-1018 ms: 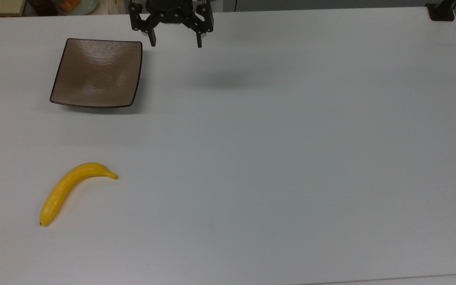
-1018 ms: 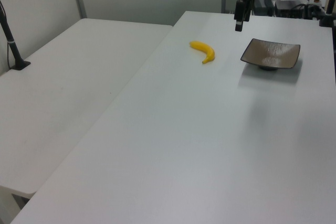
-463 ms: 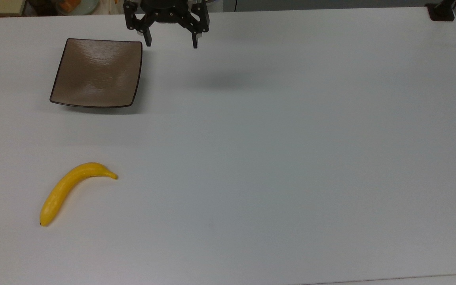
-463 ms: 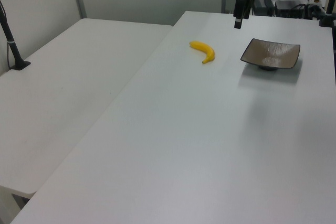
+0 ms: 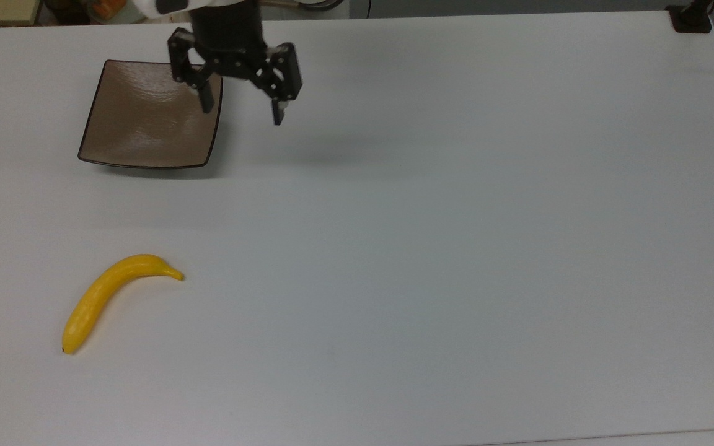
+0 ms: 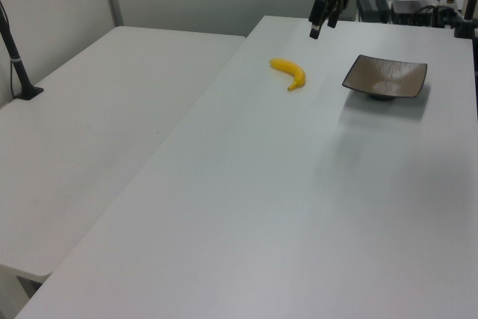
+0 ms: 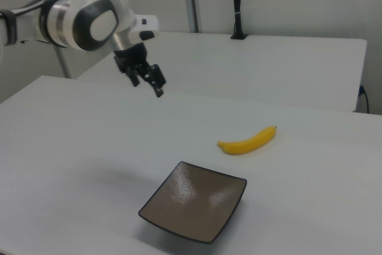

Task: Bananas placed on a ceramic plate
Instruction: 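Move the open gripper over the plate toward the yellow banana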

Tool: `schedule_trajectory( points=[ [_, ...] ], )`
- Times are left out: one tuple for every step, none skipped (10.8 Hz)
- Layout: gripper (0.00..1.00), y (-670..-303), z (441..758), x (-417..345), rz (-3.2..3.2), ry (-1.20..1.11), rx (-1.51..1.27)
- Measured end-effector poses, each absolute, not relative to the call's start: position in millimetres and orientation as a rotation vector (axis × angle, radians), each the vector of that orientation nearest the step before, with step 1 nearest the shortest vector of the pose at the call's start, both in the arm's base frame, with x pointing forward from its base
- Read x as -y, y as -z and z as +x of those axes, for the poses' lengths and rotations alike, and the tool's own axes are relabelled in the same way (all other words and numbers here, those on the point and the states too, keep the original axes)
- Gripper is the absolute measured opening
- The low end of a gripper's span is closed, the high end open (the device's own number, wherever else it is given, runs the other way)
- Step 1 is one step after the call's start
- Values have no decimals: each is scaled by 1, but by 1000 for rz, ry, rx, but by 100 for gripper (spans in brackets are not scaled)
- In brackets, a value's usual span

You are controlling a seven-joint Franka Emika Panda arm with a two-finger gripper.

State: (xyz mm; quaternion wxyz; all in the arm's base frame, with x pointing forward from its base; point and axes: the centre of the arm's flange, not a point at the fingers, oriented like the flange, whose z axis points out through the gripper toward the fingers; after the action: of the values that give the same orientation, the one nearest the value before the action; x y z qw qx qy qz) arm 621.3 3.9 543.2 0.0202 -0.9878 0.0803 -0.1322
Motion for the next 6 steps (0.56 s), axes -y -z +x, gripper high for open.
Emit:
schedule_trajectory(
  points=[
    [100,-538,630,13,-3047,469,-321],
    [100,-528,637,30,-3034,496,-394],
    [100,-513,643,50,-3029,494,-474],
    [100,-501,648,67,-3024,498,-535],
    [100,-488,655,86,-3019,502,-592],
    [100,-478,661,102,-3012,504,-641]
  ],
)
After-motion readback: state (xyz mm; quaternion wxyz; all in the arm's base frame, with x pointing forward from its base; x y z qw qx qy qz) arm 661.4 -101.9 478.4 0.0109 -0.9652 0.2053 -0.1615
